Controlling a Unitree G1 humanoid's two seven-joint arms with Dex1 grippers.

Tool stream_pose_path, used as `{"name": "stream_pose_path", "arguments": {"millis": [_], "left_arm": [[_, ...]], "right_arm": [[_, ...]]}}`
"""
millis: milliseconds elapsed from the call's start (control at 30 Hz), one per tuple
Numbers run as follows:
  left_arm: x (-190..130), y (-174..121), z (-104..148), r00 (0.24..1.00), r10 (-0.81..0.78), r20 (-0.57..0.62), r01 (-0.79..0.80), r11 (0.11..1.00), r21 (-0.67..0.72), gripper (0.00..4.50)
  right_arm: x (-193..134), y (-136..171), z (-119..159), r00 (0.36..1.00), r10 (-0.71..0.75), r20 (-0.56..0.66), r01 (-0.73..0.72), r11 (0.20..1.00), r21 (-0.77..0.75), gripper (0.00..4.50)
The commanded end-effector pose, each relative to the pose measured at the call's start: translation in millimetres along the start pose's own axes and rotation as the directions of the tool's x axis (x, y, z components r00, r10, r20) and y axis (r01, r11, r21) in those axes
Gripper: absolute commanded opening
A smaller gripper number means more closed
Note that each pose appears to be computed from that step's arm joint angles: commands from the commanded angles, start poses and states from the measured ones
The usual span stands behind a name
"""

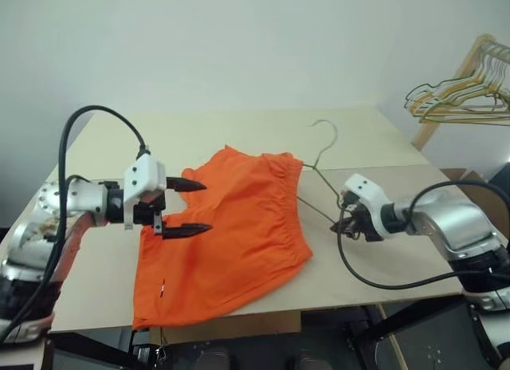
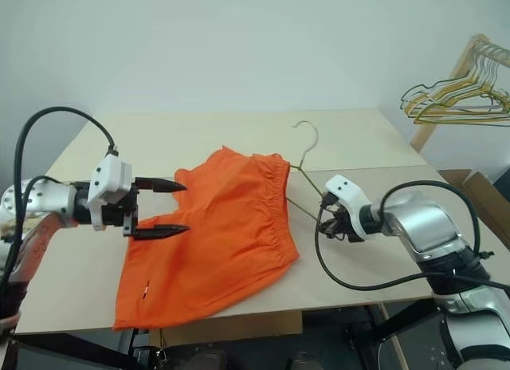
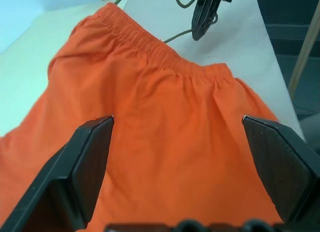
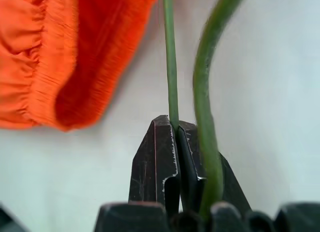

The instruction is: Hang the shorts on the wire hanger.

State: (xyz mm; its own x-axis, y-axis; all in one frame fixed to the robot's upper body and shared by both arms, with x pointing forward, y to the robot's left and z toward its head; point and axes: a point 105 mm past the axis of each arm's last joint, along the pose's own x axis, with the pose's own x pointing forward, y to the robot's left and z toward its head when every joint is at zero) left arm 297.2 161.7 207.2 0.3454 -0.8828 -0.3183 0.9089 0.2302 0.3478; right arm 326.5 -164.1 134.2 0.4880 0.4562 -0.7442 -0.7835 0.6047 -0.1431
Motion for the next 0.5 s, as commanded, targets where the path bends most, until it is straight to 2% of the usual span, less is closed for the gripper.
{"name": "stream_pose_path", "arguments": {"millis": [33,167,267,400,500], "left_arm": [[-2,24,20,0.999,0.030,0.022,-0.032,0.993,0.112,4.46],[4,48,40,0.999,0.023,0.044,-0.032,0.978,0.207,4.46],[12,58,49,0.999,-0.022,0.027,0.013,0.957,0.288,4.46],[18,57,40,0.987,-0.142,-0.076,0.159,0.927,0.341,4.46],[17,53,23,0.958,-0.214,-0.188,0.272,0.884,0.379,4.46]], "right_arm": [[-9,12,42,0.997,0.006,0.082,0.010,0.981,-0.196,0.00],[-5,29,68,0.993,0.063,0.105,-0.029,0.955,-0.295,0.00],[-1,34,71,0.994,0.080,0.078,-0.047,0.932,-0.359,0.00],[-1,38,71,0.995,0.094,0.040,-0.069,0.904,-0.423,0.00],[-4,40,73,0.993,0.113,0.024,-0.091,0.891,-0.444,0.00]]}}
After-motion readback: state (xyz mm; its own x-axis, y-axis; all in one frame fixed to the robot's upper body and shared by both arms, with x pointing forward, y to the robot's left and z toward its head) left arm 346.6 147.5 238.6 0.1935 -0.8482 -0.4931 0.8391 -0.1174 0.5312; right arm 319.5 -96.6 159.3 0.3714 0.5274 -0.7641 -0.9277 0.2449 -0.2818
